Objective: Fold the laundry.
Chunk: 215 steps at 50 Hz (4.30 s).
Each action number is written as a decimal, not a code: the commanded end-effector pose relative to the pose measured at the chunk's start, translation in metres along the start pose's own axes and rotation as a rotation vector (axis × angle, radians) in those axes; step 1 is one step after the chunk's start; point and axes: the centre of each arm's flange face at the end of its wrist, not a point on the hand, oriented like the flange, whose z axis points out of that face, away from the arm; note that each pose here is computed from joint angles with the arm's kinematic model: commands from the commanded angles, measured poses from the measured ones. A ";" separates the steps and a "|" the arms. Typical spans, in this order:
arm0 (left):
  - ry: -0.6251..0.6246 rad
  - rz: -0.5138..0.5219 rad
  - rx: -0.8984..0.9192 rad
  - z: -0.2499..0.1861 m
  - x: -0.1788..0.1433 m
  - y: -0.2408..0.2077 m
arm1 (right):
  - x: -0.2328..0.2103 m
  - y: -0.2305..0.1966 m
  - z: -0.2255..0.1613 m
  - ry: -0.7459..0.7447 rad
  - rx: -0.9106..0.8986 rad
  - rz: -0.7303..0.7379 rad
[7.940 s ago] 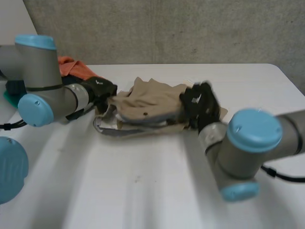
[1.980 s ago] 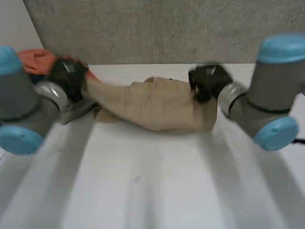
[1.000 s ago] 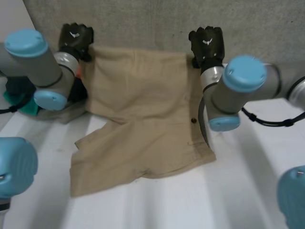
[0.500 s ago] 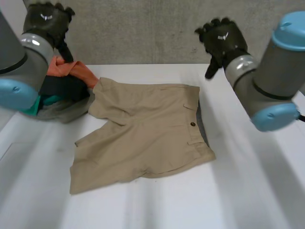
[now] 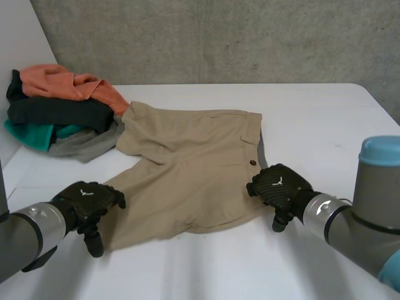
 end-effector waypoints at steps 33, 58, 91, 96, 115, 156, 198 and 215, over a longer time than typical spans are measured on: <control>-0.059 0.143 0.011 0.044 0.012 0.021 | 0.003 0.000 0.005 0.113 0.103 0.085; -0.229 0.116 0.234 0.023 -0.023 -0.048 | -0.013 -0.005 -0.005 0.051 0.081 0.099; 0.196 0.226 -0.173 -0.040 0.030 0.011 | -0.012 -0.001 -0.096 -0.163 -0.300 -0.214; 0.198 0.257 -0.181 -0.030 0.027 0.009 | -0.002 -0.008 -0.089 -0.115 -0.257 -0.189; -0.213 0.226 0.346 0.062 -0.046 -0.140 | 0.066 -0.071 0.013 0.279 0.146 -0.098; -0.173 0.024 0.362 0.099 -0.016 -0.076 | 0.049 -0.019 0.066 0.396 0.289 0.047; -0.100 0.369 0.204 0.033 -0.005 -0.112 | 0.040 -0.029 -0.028 0.132 -0.115 -0.097; -0.077 0.224 0.068 0.069 -0.002 -0.113 | 0.045 -0.053 -0.057 0.153 -0.083 0.226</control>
